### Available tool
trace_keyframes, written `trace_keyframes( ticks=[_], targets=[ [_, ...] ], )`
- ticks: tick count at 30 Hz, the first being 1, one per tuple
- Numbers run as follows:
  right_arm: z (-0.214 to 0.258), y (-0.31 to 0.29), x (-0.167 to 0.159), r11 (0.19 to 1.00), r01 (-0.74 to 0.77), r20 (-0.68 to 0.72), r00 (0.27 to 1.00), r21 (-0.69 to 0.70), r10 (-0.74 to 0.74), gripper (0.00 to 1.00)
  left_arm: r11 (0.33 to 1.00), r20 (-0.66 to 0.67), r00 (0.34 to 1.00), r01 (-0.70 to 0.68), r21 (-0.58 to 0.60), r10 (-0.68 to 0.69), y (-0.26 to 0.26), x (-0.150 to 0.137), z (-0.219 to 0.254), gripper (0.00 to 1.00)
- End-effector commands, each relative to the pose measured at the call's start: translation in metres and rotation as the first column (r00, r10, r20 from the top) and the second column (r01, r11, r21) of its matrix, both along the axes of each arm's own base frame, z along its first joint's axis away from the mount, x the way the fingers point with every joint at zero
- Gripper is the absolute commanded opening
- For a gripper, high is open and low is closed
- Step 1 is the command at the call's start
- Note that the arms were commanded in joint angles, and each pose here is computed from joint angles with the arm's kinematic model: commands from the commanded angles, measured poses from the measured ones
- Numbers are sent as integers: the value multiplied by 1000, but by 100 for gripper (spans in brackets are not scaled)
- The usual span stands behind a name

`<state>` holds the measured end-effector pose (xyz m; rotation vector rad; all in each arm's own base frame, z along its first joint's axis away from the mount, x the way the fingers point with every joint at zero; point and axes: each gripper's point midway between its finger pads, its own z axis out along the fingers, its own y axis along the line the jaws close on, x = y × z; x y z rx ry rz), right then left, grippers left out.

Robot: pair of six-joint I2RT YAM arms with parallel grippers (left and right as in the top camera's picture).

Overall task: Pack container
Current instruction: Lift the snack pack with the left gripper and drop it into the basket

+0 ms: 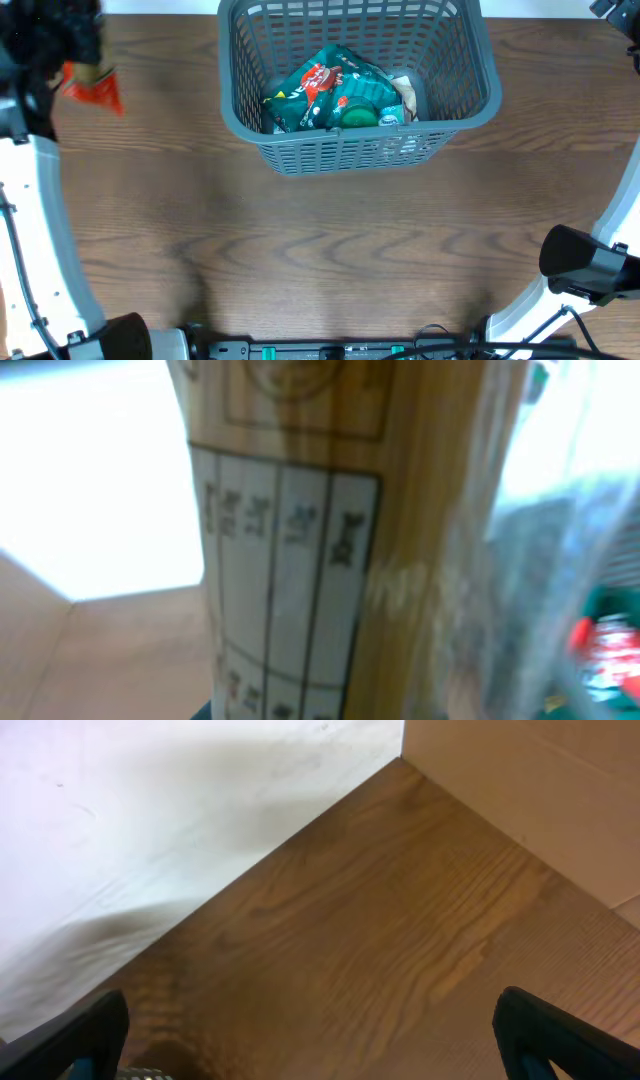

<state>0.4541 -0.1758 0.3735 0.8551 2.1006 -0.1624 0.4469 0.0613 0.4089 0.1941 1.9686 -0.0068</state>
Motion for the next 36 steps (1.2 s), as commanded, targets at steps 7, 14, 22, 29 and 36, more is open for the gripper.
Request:
trace_keyframes(
  ticks=[7, 14, 22, 29, 36],
  targets=[
    [5, 0, -3, 1000, 12, 13, 1000, 3, -12, 99, 948, 294, 902, 310, 66, -315, -139, -7, 93, 6],
    [5, 0, -3, 1000, 12, 13, 1000, 3, -12, 99, 868, 360, 796, 488, 94, -486, -223, -9, 101, 6],
    [5, 0, -3, 1000, 11, 13, 1000, 3, -11, 99, 793, 203, 767, 599, 113, -609, -278, -1, 40, 6],
    [5, 0, -3, 1000, 11, 13, 1000, 3, -11, 99, 677, -25, 693, 711, 191, -720, -313, -4, -40, 6],
    [5, 0, -3, 1000, 12, 13, 1000, 3, -12, 99, 578, -164, 610, 790, 203, -775, -339, -15, -89, 6]
  ],
)
